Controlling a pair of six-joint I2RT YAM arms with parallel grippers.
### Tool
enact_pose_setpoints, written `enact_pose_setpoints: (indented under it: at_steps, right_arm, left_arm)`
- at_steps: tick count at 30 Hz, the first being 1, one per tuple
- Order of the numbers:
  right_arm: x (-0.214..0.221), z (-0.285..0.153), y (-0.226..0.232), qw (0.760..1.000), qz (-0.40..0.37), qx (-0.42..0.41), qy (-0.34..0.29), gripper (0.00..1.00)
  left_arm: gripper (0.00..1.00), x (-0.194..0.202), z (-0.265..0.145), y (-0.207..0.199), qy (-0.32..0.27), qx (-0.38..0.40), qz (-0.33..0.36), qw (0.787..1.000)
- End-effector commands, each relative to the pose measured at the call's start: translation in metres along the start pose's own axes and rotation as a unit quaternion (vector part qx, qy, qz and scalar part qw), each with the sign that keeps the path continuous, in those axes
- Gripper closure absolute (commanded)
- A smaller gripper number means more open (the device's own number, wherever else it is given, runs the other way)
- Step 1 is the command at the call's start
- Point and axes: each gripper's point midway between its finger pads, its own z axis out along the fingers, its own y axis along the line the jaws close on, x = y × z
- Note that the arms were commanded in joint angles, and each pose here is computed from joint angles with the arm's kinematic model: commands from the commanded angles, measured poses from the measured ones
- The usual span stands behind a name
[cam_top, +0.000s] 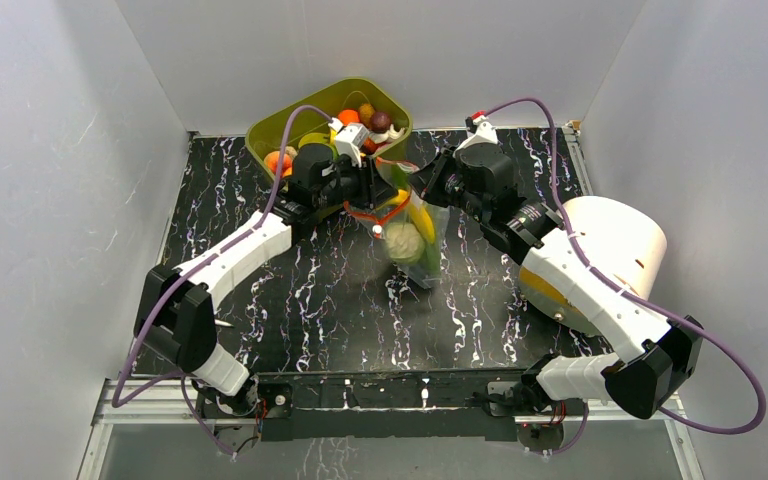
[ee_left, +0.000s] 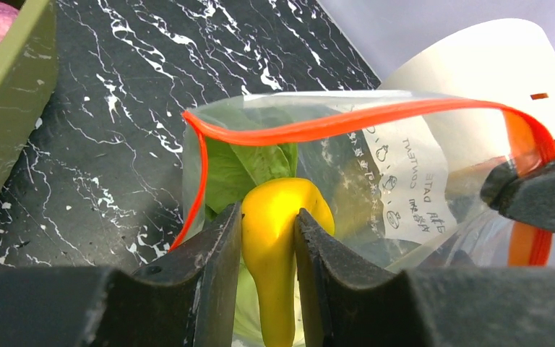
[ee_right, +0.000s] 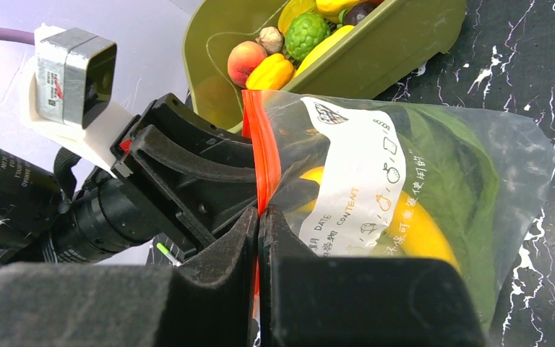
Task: Place the food in the zip-top bag and seal the zipper
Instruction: Place the fake fruit in the zipper food storage bag.
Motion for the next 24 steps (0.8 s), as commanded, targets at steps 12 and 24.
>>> enact_pose_setpoints:
  at_steps: [12,24]
  right_arm:
    - [-0.038,-0.01,0.035,0.996,0.008,-0.066,-0.062,1.0]
    - [-0.033,-0.01,0.023,0.997,-0.012,-0.044,-0.062,1.0]
  left_arm:
    - [1.0,0.002,0.002,-0.015,-0.024,0.056,0.099,0.993]
    - [0.51,-0.014,-0.017,-0.029,-0.022,0.053,0.092,0.994]
